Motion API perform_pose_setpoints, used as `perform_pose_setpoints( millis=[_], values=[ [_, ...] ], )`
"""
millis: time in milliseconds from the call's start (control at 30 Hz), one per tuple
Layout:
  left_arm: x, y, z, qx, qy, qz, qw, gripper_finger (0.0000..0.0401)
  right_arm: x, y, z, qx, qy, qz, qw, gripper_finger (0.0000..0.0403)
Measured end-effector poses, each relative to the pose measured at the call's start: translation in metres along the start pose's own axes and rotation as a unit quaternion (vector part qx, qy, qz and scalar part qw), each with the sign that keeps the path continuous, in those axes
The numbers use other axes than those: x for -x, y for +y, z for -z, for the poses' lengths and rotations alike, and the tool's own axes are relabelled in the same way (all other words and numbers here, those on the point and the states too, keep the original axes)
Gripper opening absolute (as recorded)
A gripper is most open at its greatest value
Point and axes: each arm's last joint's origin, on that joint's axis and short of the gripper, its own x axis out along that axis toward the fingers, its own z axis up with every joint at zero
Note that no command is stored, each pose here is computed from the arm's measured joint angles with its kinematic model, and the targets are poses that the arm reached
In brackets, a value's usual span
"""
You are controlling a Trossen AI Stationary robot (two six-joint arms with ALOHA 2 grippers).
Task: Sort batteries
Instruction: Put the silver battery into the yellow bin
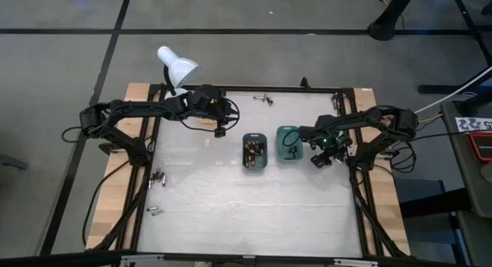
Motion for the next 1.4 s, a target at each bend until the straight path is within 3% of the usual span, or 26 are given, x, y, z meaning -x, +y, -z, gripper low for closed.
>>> perform_pose_setpoints(
  millis=[467, 733, 933, 1233, 1400],
  values=[
    [0.0, 0.0, 0.001, 0.013, 0.006, 0.002, 1.0, 0.0081, 0.001, 0.002, -0.001, 0.049, 0.005, -0.023, 0.999, 0.0017],
    [0.0, 0.0, 0.001, 0.018, 0.005, 0.002, 1.0, 0.0081, 0.013, 0.006, -0.004, 0.078, -0.004, -0.027, 0.997, 0.0036],
    [0.0, 0.0, 0.001, 0.02, 0.005, 0.002, 1.0, 0.0081, 0.031, 0.01, -0.005, 0.105, -0.007, -0.029, 0.994, 0.0021],
    [0.0, 0.0, 0.001, 0.018, 0.005, 0.002, 1.0, 0.0081, 0.073, 0.013, 0.002, 0.135, 0.017, -0.02, 0.99, 0.0006],
    [0.0, 0.0, 0.001, 0.011, 0.005, 0.002, 1.0, 0.0081, 0.104, 0.012, 0.011, 0.158, -0.011, -0.034, 0.987, 0.0003]
  ],
)
